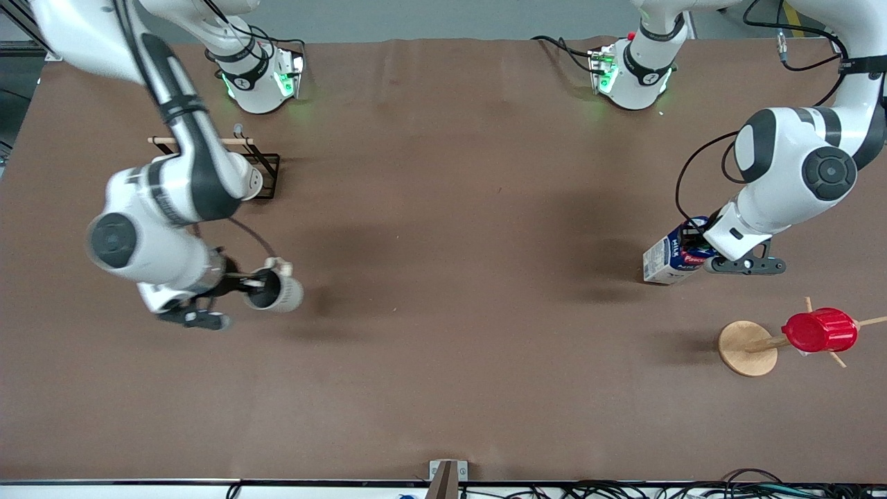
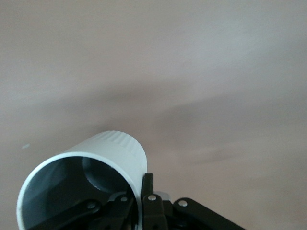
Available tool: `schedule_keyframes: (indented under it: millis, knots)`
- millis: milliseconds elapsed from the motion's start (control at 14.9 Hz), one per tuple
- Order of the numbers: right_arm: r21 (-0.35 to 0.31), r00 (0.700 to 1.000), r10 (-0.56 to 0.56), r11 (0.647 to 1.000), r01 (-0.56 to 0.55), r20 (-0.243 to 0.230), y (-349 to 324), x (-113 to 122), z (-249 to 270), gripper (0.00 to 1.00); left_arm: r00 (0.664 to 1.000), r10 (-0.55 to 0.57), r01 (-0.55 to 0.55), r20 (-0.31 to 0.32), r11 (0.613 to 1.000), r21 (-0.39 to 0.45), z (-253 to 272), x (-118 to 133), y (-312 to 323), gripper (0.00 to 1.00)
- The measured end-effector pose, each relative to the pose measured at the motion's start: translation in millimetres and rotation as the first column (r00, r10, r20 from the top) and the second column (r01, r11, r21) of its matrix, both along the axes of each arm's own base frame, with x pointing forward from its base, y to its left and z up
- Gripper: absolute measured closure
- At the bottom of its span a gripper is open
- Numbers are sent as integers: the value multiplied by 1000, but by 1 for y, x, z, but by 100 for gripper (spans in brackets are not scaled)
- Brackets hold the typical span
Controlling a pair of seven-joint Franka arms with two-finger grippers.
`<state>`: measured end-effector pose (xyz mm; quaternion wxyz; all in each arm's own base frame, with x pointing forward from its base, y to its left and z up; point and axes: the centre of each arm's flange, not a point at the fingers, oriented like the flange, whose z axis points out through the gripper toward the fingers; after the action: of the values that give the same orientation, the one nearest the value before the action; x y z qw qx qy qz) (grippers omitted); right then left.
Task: Place cup and milk on table
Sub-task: 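Carry the mug toward the table middle with the right gripper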
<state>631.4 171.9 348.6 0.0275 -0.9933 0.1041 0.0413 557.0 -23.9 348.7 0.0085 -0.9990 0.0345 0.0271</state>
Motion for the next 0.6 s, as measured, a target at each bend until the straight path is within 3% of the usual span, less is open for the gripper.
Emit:
schedule_keyframes:
  millis: [134,335,603]
  knots:
    - [-26,999,-47,999,47,17,65,-18,2,96,1000,0,0,15,1000,-1,13,8,0,63]
    - [-11,994,-94,995,95,58,144,-42,-6,96,1000,-2,2,8,1000,0,36,24,-3,63]
    - [-5,984,-152,988,153,90,214,-69,-53,96,1000,-17,17,-9,1000,-5,71,53,-16,63]
